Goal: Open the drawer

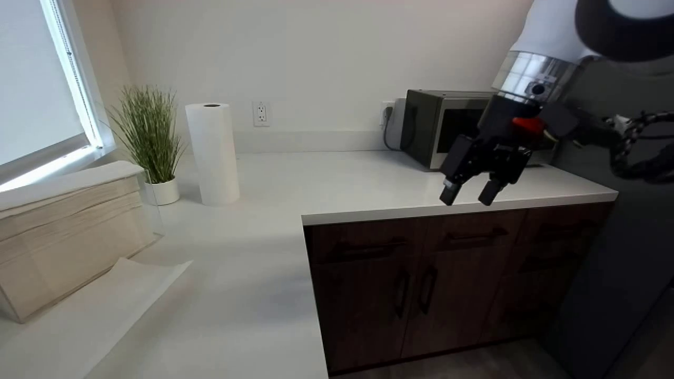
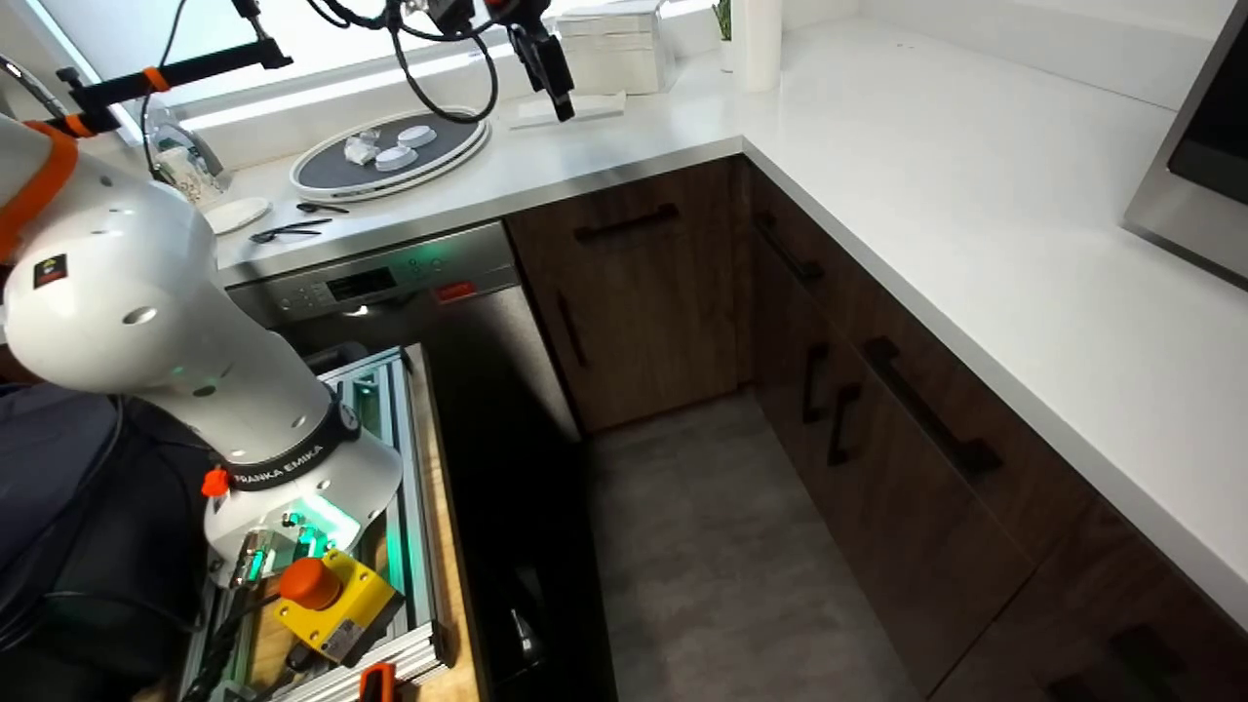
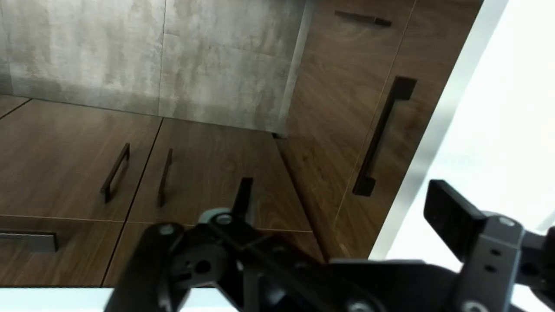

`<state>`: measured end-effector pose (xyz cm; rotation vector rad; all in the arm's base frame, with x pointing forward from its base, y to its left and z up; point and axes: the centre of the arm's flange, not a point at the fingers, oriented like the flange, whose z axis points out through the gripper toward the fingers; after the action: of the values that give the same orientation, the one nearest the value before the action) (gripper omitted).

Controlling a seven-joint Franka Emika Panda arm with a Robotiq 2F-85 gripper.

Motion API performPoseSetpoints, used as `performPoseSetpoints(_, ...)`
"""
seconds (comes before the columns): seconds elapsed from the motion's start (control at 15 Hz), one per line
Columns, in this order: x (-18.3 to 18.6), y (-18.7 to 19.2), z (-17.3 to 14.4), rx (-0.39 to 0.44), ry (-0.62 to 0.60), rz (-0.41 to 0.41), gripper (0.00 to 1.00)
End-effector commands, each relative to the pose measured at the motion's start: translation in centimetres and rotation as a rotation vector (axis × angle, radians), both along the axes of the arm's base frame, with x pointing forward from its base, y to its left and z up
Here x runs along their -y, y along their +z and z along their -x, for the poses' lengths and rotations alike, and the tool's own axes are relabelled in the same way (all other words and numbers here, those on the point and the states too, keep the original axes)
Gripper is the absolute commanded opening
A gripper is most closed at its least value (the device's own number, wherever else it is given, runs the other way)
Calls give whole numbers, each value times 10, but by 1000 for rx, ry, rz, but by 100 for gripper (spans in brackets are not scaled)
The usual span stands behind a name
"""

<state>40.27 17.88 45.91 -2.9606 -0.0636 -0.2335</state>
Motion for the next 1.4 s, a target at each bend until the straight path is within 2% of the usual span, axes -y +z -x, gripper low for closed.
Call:
performPoseSetpoints(0.0,-15,-40,-44,53,-88,12,100)
performPoseSetpoints(0.2,-29,-73,-67,98,-102,-38,100)
performPoseSetpoints(0.4,-38,-105,-84,107,-107,-71,100)
performPoseSetpoints(0.6,-48,-133,-103,75,-99,-95,100)
performPoseSetpoints(0.87,-76,-162,-127,-7,-54,-112,100)
performPoseSetpoints(0.93,-87,-165,-131,-30,-26,-177,100)
performPoseSetpoints(1.0,-67,-155,-109,20,-67,-114,100)
performPoseSetpoints(1.13,-85,-163,-118,4,-42,-157,100)
performPoseSetpoints(1.33,-91,-165,-123,1,-36,-170,100)
